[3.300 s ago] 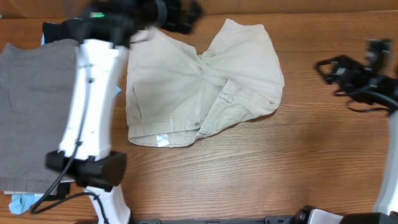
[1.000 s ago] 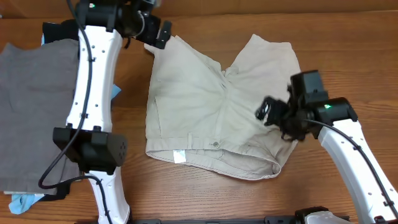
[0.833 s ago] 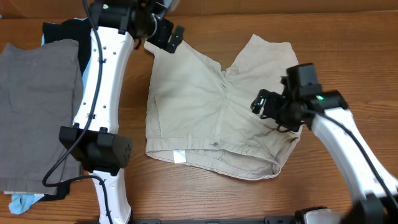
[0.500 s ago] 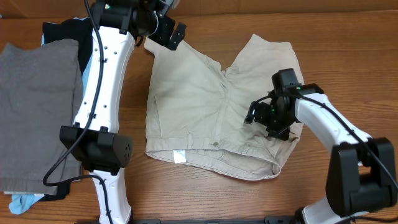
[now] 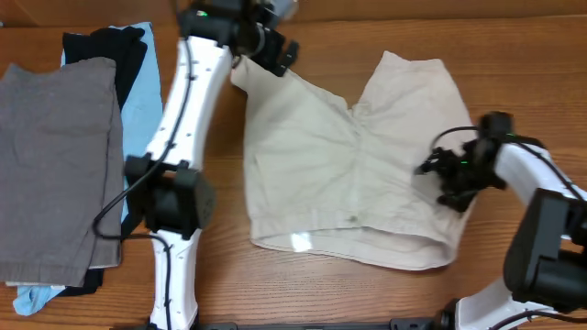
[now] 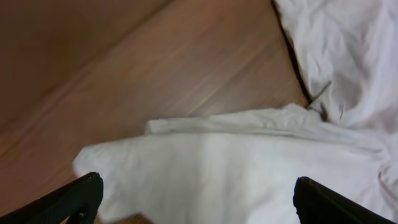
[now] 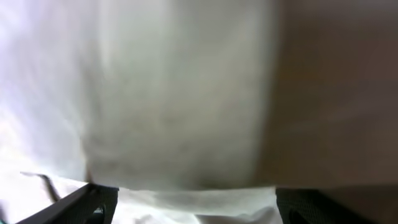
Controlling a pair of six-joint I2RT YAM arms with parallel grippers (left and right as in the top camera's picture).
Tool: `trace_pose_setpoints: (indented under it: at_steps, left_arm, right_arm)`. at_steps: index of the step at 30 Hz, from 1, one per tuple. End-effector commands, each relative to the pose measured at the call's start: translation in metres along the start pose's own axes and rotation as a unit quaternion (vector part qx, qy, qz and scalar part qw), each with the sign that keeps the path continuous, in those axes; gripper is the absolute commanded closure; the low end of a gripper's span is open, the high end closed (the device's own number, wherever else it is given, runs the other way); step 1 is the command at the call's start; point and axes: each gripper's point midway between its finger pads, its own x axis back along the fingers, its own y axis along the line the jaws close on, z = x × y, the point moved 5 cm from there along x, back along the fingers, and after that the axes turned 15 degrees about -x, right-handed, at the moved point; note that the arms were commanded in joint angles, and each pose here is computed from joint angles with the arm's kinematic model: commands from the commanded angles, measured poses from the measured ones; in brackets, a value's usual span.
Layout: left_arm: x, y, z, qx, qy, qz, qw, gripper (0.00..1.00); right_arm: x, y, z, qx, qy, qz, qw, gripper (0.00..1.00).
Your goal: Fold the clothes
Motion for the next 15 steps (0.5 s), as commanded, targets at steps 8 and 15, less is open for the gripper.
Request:
trace_pose_setpoints:
  at_steps: [8,15]
  left_arm:
    - [-0.073,-0.041,0.008,-0.039,0.048,0.028,0.998,0.00]
    - [-0.072,-0.037,0.010,-0.029,0.048,0.029,0.998,0.00]
  right_arm:
    - [0.050,-0.020,-0.102,0.081,-0.170,-0.042,0.981,0.12]
    - [0.112,0.024,-0.130,0.138,-0.235,-0.099,0.957,0.09]
